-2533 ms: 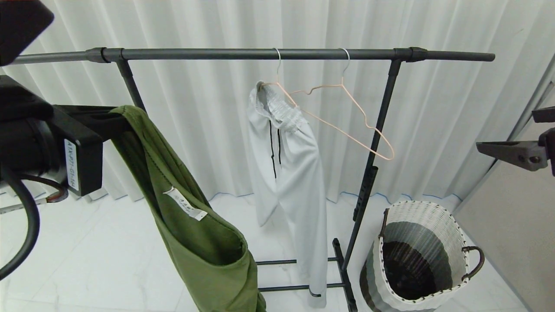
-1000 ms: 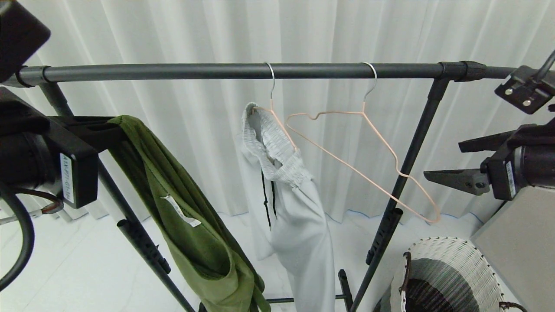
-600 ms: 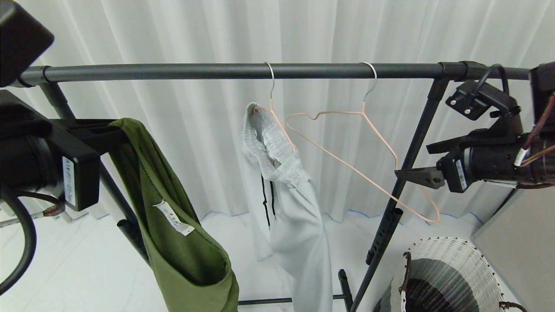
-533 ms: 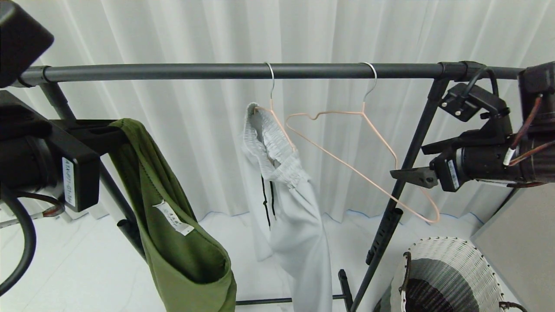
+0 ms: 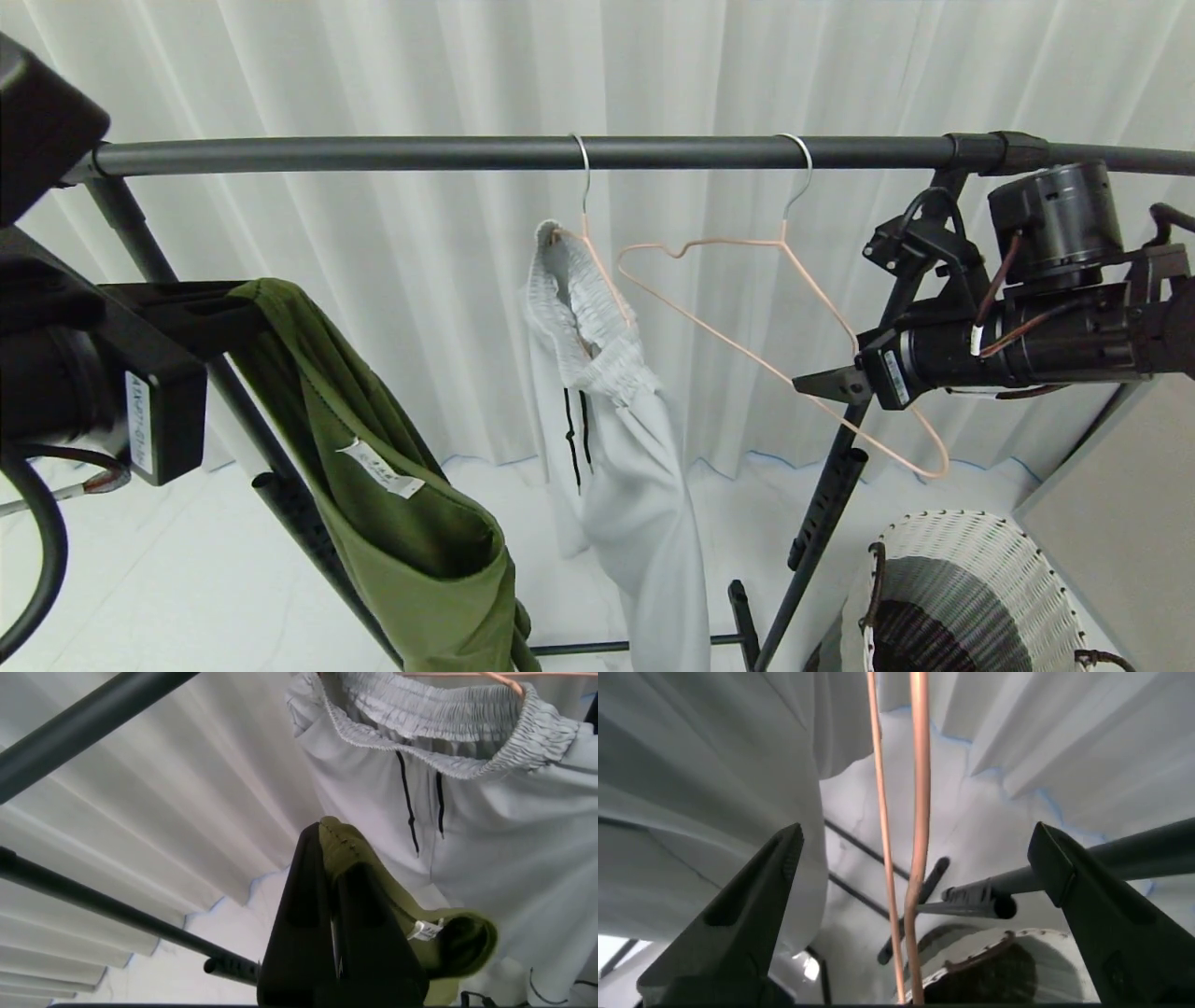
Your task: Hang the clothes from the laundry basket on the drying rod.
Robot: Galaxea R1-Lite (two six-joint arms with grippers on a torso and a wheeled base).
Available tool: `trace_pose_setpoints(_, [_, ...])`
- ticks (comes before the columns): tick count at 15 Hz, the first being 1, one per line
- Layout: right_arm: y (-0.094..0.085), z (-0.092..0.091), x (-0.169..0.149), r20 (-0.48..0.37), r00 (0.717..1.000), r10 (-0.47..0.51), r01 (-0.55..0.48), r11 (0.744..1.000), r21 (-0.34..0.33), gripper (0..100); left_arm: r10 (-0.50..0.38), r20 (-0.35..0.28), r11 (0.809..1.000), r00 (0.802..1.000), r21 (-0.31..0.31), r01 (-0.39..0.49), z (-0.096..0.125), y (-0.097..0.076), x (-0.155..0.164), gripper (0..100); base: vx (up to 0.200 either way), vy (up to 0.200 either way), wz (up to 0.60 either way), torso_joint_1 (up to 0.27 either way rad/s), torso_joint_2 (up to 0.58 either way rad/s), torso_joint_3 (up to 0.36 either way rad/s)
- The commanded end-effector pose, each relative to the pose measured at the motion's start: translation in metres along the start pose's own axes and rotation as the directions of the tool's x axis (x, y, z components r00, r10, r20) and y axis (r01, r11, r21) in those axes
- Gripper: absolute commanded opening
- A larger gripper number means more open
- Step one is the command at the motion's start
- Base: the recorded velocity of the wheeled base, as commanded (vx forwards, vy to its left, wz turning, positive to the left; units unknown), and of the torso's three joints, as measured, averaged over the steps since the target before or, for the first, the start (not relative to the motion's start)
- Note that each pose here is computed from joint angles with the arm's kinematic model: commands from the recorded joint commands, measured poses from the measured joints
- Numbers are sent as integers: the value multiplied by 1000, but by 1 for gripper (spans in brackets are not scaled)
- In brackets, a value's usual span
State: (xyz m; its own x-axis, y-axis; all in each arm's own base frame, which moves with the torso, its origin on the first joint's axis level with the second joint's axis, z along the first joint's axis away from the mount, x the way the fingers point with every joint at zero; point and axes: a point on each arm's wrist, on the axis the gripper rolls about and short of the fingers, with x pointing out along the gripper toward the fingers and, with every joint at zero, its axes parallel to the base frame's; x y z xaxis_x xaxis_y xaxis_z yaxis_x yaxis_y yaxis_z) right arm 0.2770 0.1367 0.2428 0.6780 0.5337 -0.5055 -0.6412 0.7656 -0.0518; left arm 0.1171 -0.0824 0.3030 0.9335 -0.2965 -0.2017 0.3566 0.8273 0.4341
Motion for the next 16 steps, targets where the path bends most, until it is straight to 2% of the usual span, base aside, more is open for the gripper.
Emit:
trace_pose_setpoints(1, [-1, -4, 10, -26, 1000, 5, -5, 1000, 15, 100, 2, 3, 1000, 1000, -1, -2, 0, 1, -2, 0, 0, 0, 0, 0, 0, 0])
trace_pose_setpoints(3, [-1, -4, 11, -26, 1000, 5, -4, 1000, 27, 100, 2, 3, 1000, 1000, -1, -2, 0, 1, -2, 0, 0, 0, 0, 0, 0, 0])
trace_pose_setpoints(4, [-1, -4, 11, -26, 1000, 5, -4, 1000, 28, 0, 2, 4, 1000, 1000, -2, -2, 0, 1, -2, 0, 0, 0, 0, 0, 0, 0])
trace_pose_setpoints(9, [1, 0, 2, -2, 1000, 4, -4, 1000, 21, 0, 1, 3, 1000, 1000, -1, -1, 0, 0, -2, 0, 0, 0, 0, 0, 0, 0])
trace_pose_setpoints(16, [6, 7, -27, 57, 998, -5, 5, 1000, 11, 0, 4, 7, 1000, 1000, -3, -4, -4, 1, -7, 0, 0, 0, 0, 0, 0, 0])
